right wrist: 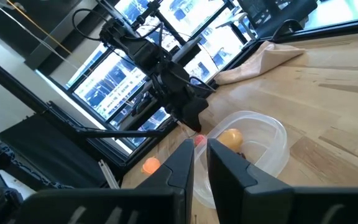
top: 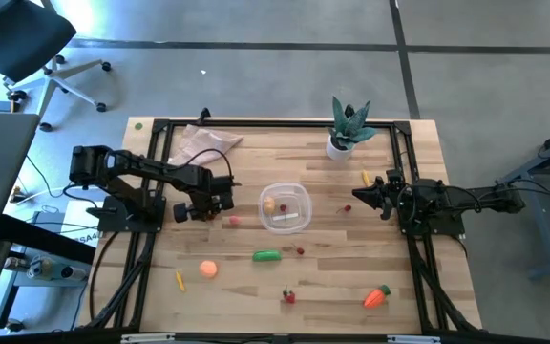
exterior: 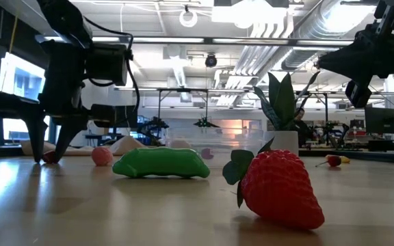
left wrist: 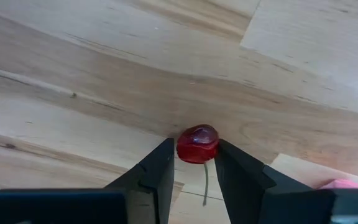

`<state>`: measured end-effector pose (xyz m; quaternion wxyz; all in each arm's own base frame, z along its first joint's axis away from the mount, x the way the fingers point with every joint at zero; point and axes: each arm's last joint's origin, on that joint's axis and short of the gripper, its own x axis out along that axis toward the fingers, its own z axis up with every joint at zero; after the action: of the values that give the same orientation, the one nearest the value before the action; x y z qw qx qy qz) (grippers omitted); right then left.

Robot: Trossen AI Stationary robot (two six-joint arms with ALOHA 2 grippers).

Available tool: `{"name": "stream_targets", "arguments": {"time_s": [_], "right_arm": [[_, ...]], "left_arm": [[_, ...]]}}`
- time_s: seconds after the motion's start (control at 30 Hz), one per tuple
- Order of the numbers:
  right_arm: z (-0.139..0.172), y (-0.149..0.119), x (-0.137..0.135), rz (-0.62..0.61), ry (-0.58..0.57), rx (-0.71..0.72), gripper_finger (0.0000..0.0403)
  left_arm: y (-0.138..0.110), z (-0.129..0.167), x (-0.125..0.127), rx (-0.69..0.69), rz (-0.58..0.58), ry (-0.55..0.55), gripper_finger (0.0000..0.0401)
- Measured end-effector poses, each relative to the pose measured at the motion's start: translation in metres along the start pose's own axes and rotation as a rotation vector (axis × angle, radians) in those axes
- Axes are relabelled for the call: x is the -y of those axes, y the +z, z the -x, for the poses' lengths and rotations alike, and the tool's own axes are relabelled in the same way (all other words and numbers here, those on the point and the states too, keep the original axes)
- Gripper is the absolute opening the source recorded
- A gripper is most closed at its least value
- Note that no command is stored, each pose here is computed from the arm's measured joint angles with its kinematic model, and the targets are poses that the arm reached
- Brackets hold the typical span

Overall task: Pick and placing Produce into tupperware
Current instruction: Put the red cherry into the transparent bin

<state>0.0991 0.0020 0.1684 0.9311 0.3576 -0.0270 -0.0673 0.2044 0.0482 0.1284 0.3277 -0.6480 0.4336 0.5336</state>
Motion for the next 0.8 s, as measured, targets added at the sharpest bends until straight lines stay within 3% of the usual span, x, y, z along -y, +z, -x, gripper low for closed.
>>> {"name": "stream_targets", "arguments": {"time_s": [0.8], "right_arm": [[0.0,0.0,0.0,0.0,0.0,0.0,0.0036]], "left_arm": [[0.0016,-0.0008,-0.0002,0.057,-0.002,-0.005,0.0108]]}}
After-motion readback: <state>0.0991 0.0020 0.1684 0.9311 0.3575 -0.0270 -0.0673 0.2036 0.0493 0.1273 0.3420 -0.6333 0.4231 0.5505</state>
